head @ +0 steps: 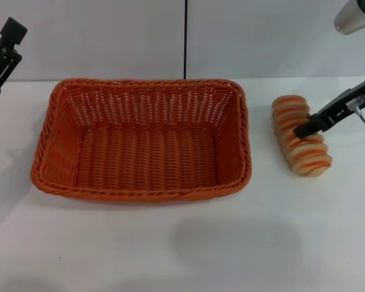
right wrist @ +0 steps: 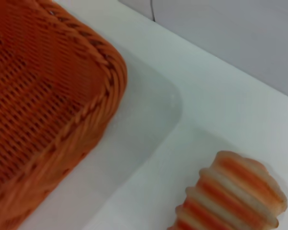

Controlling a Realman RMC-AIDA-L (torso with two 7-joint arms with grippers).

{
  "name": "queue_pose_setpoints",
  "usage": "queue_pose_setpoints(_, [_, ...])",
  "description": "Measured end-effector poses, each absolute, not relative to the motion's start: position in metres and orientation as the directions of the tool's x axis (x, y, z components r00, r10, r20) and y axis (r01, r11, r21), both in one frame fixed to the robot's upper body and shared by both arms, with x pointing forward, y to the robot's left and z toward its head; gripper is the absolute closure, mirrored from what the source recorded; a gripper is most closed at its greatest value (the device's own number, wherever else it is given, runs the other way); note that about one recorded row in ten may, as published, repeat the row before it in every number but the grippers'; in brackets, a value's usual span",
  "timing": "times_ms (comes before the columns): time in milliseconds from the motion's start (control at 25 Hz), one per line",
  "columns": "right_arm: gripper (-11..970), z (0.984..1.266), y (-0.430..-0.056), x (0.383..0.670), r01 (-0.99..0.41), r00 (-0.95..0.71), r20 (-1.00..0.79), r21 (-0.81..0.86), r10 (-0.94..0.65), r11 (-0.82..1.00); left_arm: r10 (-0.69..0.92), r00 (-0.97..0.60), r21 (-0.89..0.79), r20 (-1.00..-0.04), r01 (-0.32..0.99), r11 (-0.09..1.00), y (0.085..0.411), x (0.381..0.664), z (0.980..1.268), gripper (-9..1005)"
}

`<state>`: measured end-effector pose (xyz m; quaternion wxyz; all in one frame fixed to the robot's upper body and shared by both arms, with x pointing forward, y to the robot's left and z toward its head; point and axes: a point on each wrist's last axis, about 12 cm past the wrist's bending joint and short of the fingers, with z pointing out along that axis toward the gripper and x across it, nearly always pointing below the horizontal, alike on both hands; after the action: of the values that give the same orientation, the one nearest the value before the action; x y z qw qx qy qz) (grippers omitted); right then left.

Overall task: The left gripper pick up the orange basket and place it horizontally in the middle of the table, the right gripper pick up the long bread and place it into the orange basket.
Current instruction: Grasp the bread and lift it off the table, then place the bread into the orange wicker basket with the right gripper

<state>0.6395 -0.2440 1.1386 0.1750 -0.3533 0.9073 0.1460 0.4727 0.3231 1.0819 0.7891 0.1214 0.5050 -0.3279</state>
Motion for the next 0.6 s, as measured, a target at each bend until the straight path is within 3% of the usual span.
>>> queue_pose_setpoints(440, [610,1.151,-0.258,0.638,-0.674,-0.699,-0.520,0.248,-0.491,0.696,-0.396,0.274,-0.140,-0.876,0.642,0.754,0.323,0.473,1.082,199])
queue_pose_setpoints(600, [630,1.164,-0.286,0.640,-0.605,-0.707,-0.618,0.280,-0.343,0.745,-0.396,0.273,-0.142,-0.877,0.640,0.755,0.324,0.470,1.081,199])
